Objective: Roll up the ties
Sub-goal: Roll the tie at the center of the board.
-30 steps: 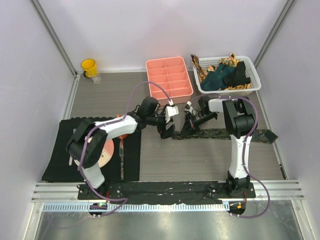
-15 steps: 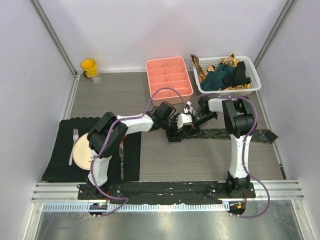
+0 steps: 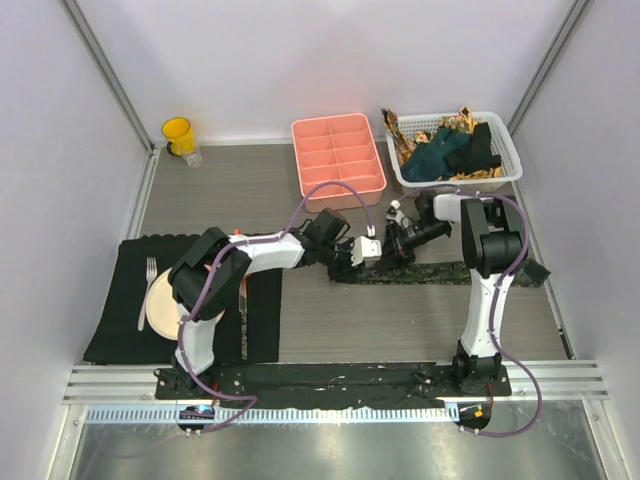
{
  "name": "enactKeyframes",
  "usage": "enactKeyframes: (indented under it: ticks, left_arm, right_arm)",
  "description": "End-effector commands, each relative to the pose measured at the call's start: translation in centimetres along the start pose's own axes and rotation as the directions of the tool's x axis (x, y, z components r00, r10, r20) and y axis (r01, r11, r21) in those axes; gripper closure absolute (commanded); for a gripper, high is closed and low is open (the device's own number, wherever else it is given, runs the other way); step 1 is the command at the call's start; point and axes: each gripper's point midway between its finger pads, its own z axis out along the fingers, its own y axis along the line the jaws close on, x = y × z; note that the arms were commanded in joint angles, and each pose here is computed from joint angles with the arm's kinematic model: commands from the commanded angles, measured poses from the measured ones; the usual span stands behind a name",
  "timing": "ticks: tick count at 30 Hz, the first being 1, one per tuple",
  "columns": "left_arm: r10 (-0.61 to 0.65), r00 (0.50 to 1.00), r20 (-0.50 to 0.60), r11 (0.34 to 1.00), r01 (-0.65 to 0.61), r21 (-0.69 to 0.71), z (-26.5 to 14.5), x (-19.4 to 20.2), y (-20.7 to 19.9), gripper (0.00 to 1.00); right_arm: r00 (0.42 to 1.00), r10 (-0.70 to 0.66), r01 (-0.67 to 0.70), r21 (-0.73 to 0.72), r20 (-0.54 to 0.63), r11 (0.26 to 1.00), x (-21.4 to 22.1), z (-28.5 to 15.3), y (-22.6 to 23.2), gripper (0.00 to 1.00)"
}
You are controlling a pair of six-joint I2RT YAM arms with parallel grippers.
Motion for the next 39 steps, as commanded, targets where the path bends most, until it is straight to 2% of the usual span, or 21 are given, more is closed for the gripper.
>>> enactKeyframes:
  ticks: [1,4,8,9,11,16,24,30,37,38,39]
  left_arm:
    - [-0.091,0.980,-0.177,0.994,0.100,0.038,-0.6,6.0,-2.8,0.76]
    - [-0.105,0.980,-0.169,0.994,0.108,0.010,-0.5,5.8,-2.3,0.76]
    - [-0.106,0.979,-0.171,0.994,0.106,-0.011,-0.2,5.9,-1.8,0.74]
    - [-0.108,0.979,-0.175,0.994,0.107,-0.012,-0.2,6.0,-1.8,0.74]
    - [-0.111,0.978,-0.175,0.994,0.111,-0.010,-0.1,6.1,-1.8,0.73]
    - [-0.118,0.978,-0.171,0.993,0.117,-0.015,0.0,6.1,-1.8,0.72]
    - [-0.124,0.979,-0.164,0.992,0.124,-0.015,0.0,5.9,-1.7,0.72]
    - [-0.127,0.978,-0.165,0.992,0.126,-0.019,0.0,5.9,-1.5,0.71]
    - [-0.131,0.979,-0.159,0.991,0.132,-0.002,0.0,5.9,-1.9,0.68]
    - [-0.131,0.978,-0.160,0.991,0.133,0.000,0.1,5.9,-1.9,0.68]
    - [-0.130,0.979,-0.159,0.991,0.132,-0.001,0.0,5.9,-1.8,0.66]
  right_arm:
    - [1.000,0.001,-0.001,0.074,-0.002,0.997,1.6,-3.0,-0.5,0.76]
    - [1.000,0.004,-0.004,0.041,-0.014,0.999,2.3,-2.7,-0.1,0.76]
    - [1.000,-0.027,0.027,-0.031,0.007,0.999,1.0,-2.1,2.1,0.75]
    - [1.000,-0.010,0.010,-0.042,0.009,0.999,0.8,-1.8,2.6,0.71]
    - [0.999,-0.047,0.048,-0.061,0.022,0.997,0.1,-0.9,3.6,0.69]
    - [0.997,-0.070,0.072,-0.056,0.028,0.996,-0.6,1.0,4.5,0.66]
    - [0.997,-0.072,0.071,0.046,0.017,0.996,-0.6,3.2,1.6,0.64]
    - [0.997,-0.071,0.072,0.101,-0.017,0.992,0.6,3.1,0.1,0.65]
    - [0.997,-0.082,0.080,0.107,0.014,0.991,-0.3,3.1,0.3,0.66]
    - [0.996,-0.084,0.083,0.093,0.013,0.992,-0.4,3.2,0.7,0.69]
    - [0.997,-0.078,0.077,0.089,0.012,0.993,-0.4,3.2,0.7,0.76]
